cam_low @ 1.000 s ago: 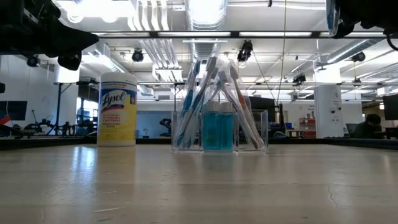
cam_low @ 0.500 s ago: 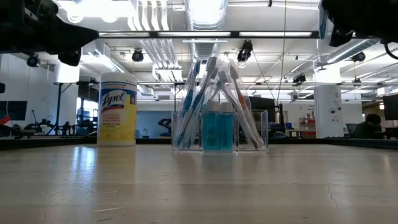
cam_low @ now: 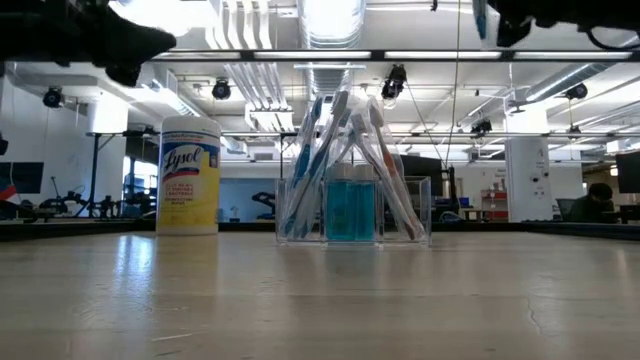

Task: Pick & Place toothbrushing station
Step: Put the blue toothbrush into the left compartment of the transparent organizer

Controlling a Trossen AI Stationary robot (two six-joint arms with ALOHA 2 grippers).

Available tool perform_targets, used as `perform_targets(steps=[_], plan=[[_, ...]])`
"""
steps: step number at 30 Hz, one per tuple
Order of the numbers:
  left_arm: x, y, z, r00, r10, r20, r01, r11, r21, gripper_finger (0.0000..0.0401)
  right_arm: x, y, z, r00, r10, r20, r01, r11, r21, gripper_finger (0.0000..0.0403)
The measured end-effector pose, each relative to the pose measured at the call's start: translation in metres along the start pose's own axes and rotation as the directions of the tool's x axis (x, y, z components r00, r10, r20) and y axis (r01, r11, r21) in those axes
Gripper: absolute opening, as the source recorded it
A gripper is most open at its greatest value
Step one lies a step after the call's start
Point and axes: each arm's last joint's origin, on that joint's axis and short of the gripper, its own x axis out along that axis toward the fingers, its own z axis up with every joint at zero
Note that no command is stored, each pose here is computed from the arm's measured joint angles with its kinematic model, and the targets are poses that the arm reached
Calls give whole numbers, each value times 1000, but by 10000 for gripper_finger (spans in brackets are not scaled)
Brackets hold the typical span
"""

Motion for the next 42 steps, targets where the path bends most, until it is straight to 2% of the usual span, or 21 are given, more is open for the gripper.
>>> perform_targets(steps=[4,10,14,17,23,27,32,42], plan=[[10,0,25,1000,0,6,0,1000,6,79,22,2,12,1000,-2,-26,2,1000,-8,24],[26,0,62,1000,-2,25,2,1000,4,151,57,0,27,997,-30,-65,29,999,-18,24],[39,-2,77,999,-29,16,29,1000,5,195,78,-1,28,994,-29,-104,27,999,-28,24],[53,-3,85,999,-49,23,49,999,4,213,93,-3,26,992,-16,-125,12,999,-35,24],[82,-9,86,984,-141,107,137,990,45,216,117,-8,19,986,-37,-161,30,999,-46,24],[99,-12,81,975,-165,147,152,984,93,218,128,-12,18,990,25,-141,-31,999,-38,24],[119,-15,71,971,-196,138,187,980,74,218,135,-19,16,992,13,-129,-18,999,-40,24],[156,-18,84,964,-213,156,210,977,33,218,138,-22,12,991,5,-132,-10,999,-39,24]])
